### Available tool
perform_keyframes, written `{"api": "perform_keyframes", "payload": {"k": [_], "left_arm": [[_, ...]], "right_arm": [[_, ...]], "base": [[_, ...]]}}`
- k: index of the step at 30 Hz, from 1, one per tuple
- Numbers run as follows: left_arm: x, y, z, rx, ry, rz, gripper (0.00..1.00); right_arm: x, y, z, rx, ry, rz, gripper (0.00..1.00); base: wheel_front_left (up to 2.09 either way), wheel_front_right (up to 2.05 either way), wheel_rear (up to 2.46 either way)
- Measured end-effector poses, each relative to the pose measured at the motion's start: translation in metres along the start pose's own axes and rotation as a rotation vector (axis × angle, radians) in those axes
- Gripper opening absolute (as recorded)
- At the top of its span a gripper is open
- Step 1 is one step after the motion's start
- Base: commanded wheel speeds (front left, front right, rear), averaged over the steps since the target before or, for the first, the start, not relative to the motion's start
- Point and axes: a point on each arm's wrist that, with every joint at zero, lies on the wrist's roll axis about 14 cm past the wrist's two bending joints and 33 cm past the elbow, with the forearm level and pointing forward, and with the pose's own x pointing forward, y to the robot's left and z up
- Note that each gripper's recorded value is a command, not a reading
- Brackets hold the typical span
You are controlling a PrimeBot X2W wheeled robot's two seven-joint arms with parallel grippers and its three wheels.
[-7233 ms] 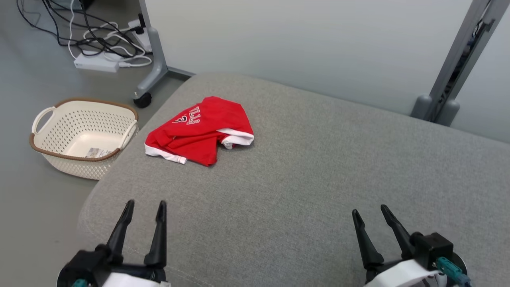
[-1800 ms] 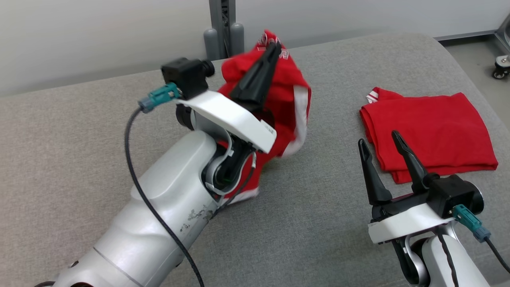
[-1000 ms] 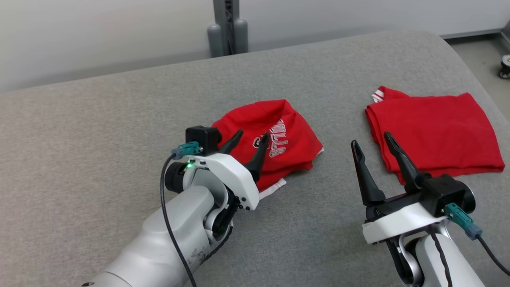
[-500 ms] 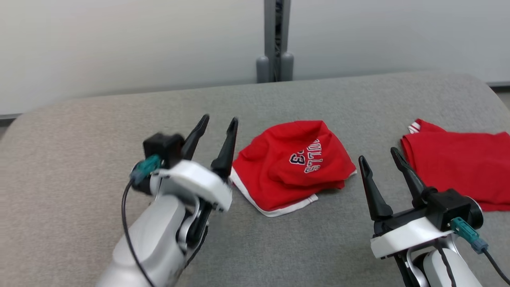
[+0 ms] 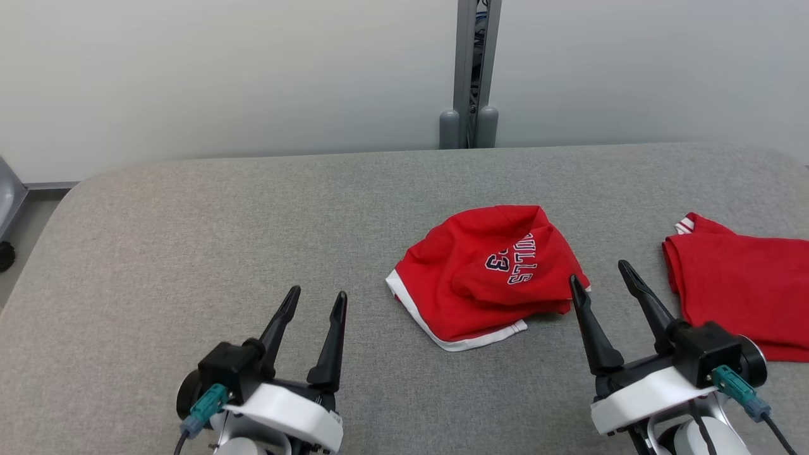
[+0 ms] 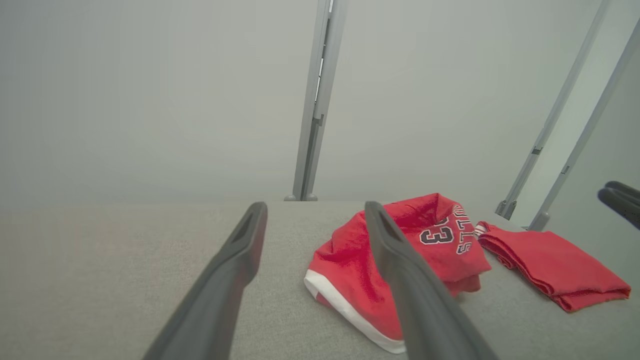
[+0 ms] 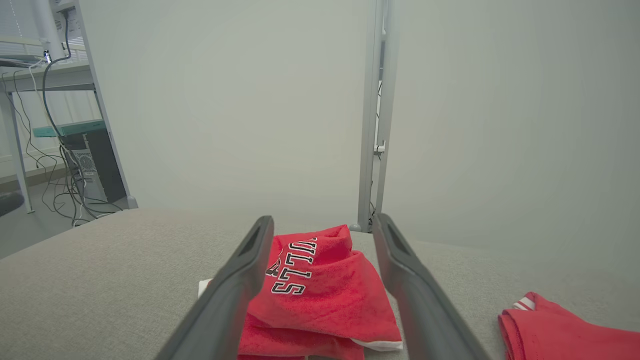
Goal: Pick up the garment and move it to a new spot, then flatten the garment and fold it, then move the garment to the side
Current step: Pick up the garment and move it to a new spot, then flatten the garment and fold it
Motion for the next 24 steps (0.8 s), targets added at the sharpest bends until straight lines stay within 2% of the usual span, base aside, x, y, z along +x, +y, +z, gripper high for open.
{"api": "perform_keyframes", "payload": {"k": [10,17,24], "left_arm": [[-0.022,0.018,-0.009,0.001,0.020,0.052,1.00],[-0.022,0.023,-0.013,-0.021,0.029,0.071,1.00],[-0.021,0.029,-0.017,-0.033,0.041,0.090,1.00]], "right_arm": [[0.006,0.014,-0.019,0.008,0.059,0.047,1.00],[0.021,0.028,-0.054,-0.086,0.190,0.142,1.00],[0.039,0.025,-0.090,-0.192,0.318,0.200,1.00]], "base": [[0.00,0.00,0.00],[0.00,0.00,0.00],[0.00,0.00,0.00]]}}
